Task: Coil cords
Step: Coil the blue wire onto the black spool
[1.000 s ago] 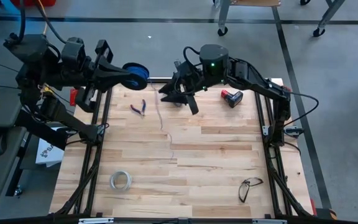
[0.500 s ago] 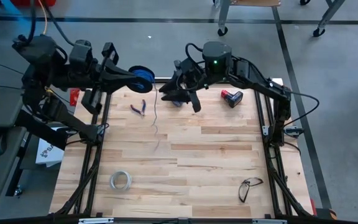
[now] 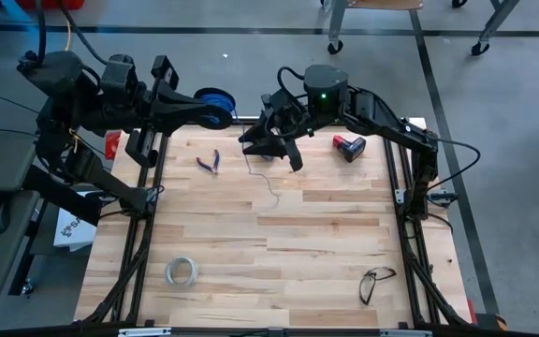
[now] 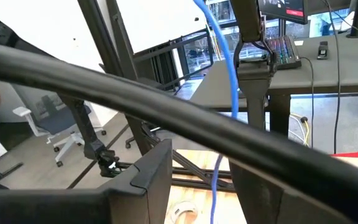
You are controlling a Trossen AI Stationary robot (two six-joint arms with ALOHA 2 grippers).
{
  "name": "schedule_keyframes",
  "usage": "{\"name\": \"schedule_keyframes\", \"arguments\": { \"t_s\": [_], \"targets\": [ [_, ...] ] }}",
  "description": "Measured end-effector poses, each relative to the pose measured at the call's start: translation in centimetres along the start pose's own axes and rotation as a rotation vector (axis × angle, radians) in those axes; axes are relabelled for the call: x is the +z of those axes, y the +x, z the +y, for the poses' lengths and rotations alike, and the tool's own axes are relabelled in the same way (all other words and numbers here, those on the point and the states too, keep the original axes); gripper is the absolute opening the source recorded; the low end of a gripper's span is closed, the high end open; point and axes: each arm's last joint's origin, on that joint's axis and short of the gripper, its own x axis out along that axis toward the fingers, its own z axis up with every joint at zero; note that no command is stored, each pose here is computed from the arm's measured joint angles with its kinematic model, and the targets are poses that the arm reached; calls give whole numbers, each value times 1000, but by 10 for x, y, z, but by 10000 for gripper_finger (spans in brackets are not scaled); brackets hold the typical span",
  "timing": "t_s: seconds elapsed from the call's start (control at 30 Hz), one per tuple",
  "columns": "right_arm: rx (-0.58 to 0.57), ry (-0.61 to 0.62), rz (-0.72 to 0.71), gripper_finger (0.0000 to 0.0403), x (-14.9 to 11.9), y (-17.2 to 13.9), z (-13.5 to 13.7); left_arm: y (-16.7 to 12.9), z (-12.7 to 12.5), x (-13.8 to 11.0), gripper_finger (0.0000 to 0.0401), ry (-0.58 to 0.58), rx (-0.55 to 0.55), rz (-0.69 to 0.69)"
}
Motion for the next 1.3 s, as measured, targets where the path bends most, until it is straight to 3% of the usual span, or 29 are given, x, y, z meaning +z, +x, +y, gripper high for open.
{"name": "schedule_keyframes", "arguments": {
  "t_s": [0.33,0.43,0.53,0.6,1.07,1.3],
  "targets": [
    [3,3,7,132,-1,0,0,0,0,0,1,0,13,-2],
    [7,-7,8,93,-1,1,1,0,0,0,1,0,13,-2],
    [24,-49,5,26,-1,4,7,0,1,0,1,0,27,-2],
    [44,-67,-1,11,-1,8,14,0,1,0,1,0,32,-3],
    [-31,-45,-40,147,1,11,18,0,1,4,1,-11,34,-43],
    [10,-34,-6,169,5,-4,24,0,1,4,1,-11,34,-43]
  ]
}}
